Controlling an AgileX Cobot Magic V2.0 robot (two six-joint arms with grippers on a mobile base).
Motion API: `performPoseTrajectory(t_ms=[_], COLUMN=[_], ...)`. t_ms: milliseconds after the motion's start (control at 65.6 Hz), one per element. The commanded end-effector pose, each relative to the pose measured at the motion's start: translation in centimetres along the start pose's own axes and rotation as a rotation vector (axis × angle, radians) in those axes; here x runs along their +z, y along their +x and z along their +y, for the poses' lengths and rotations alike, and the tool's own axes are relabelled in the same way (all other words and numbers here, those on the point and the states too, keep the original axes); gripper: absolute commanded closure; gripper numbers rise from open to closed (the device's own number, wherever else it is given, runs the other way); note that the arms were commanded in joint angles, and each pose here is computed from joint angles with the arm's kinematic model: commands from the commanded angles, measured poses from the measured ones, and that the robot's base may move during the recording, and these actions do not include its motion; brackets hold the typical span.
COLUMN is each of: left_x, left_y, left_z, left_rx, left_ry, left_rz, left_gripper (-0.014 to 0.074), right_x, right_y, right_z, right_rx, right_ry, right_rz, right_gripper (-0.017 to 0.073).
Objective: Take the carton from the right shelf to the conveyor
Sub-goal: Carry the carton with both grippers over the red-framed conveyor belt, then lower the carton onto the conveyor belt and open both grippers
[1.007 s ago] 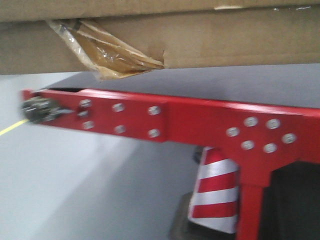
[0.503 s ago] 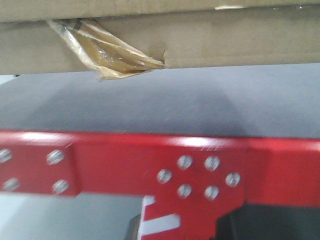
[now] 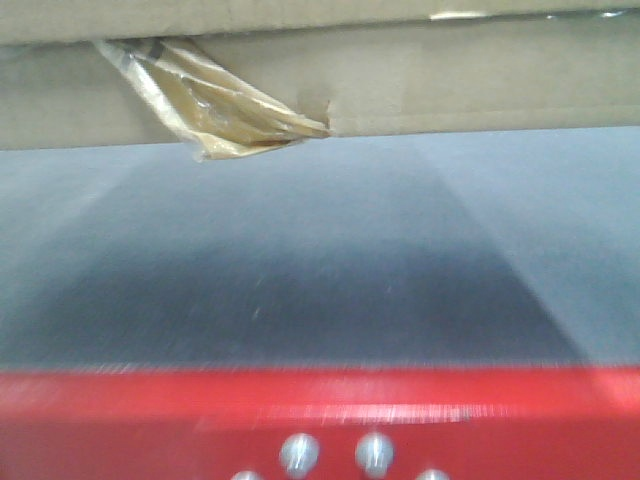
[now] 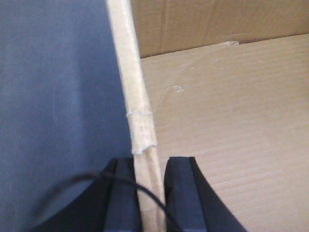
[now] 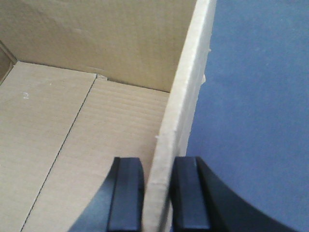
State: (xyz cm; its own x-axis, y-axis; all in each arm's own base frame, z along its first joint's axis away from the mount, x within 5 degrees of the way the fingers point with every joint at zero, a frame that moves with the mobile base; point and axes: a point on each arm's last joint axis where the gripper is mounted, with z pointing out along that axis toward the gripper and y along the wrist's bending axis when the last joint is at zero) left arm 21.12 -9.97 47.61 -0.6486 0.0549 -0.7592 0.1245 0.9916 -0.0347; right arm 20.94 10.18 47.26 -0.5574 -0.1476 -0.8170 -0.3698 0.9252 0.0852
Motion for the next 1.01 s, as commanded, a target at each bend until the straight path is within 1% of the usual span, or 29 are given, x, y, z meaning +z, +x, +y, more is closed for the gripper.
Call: performPoseTrajectory(t_ms=[0,366,991], left_x=[-0.58,-0.58,-0.58], left_y=[-0.16,-0.16,-0.16], left_z=[-0.27,-0.27,-0.27], left_rx=[-0.002,-0.002,-0.002], left_ry=[0.039,0.039,0.039], left_rz=[-0.029,-0.029,-0.029], left_gripper=[0.0603,0.0603,0.0603], right_x=[-0.72,-0.82,-0.83], right_y=[-0.89,-1.60,-1.64], right_z=[0.17,0.26,0.26], right_rx=[-0.018,-0.018,-0.018], right_ry=[-0.014,-0.023,-0.024], right_rz=[-0.103,-0.182,-0.186], right_gripper=[0.0627,0.0627,0.0627])
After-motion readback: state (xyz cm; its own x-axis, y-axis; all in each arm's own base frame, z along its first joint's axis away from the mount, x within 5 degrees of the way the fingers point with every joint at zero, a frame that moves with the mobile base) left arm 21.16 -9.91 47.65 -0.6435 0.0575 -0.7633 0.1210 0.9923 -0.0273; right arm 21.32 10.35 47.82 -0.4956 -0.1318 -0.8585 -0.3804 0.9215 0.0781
